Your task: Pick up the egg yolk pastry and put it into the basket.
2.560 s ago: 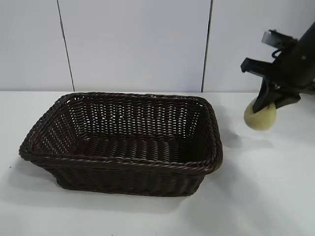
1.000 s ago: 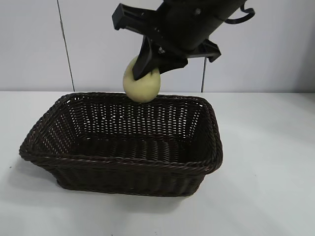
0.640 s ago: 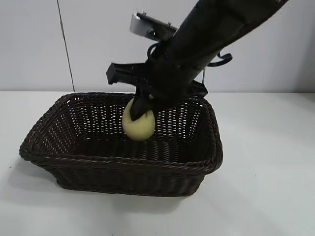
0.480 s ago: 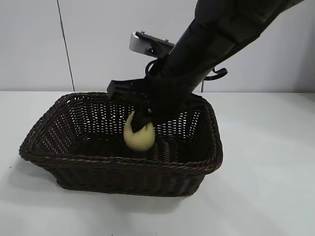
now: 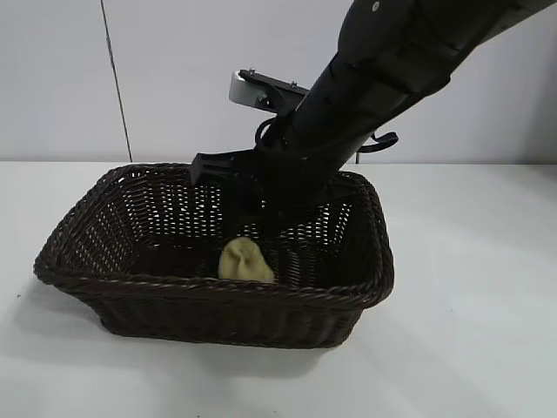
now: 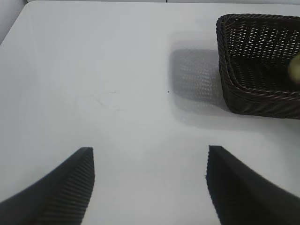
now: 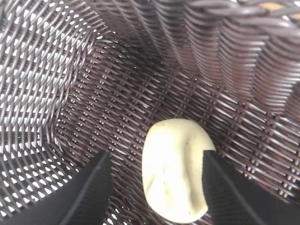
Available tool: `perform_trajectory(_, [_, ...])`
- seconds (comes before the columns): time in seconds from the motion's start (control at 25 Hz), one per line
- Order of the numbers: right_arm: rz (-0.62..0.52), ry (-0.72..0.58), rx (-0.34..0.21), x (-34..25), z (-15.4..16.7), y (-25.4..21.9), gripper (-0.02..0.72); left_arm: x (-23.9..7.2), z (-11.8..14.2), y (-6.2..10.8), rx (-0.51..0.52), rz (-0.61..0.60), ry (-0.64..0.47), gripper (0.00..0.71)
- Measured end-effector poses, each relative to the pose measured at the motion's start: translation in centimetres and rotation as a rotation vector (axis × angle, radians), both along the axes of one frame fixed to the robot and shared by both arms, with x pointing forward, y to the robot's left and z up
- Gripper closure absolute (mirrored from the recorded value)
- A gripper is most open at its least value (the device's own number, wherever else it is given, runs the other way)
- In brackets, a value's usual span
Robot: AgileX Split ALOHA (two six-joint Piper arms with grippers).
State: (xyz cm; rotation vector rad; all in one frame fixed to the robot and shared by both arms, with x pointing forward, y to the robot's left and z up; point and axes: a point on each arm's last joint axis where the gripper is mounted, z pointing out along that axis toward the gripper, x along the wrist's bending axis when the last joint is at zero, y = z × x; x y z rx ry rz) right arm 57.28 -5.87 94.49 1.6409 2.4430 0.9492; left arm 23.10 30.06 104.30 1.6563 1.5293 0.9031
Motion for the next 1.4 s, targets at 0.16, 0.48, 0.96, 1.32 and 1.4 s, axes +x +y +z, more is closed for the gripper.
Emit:
perform_trajectory(0.16, [0.001,0.003,0.0,0.0,0.0,0.0,0.281,0.0,0.0,0.0,0.0,0.0,0.0,0.213])
perform_trajectory(0.48, [0.002,-0.059,0.041,-0.4,3.1,-0.3,0.276,0.0,0.0,0.0,0.0,0.0,0.0,0.213])
perform_trajectory(0.96, [0.04,-0.025,0.052,-2.1,7.6,-2.3,0.272,0.0,0.0,0.0,0.0,0.0,0.0,0.213])
perform_trajectory(1.32, [-0.032,0.064,-0.009,0.4,10.3,-6.7,0.272,0.0,0.0,0.0,0.0,0.0,0.0,0.213])
perform_trajectory(1.4, [-0.072,0.049,-0.024,1.3,11.2,-8.1,0.272,0.0,0.0,0.0,0.0,0.0,0.0,0.213])
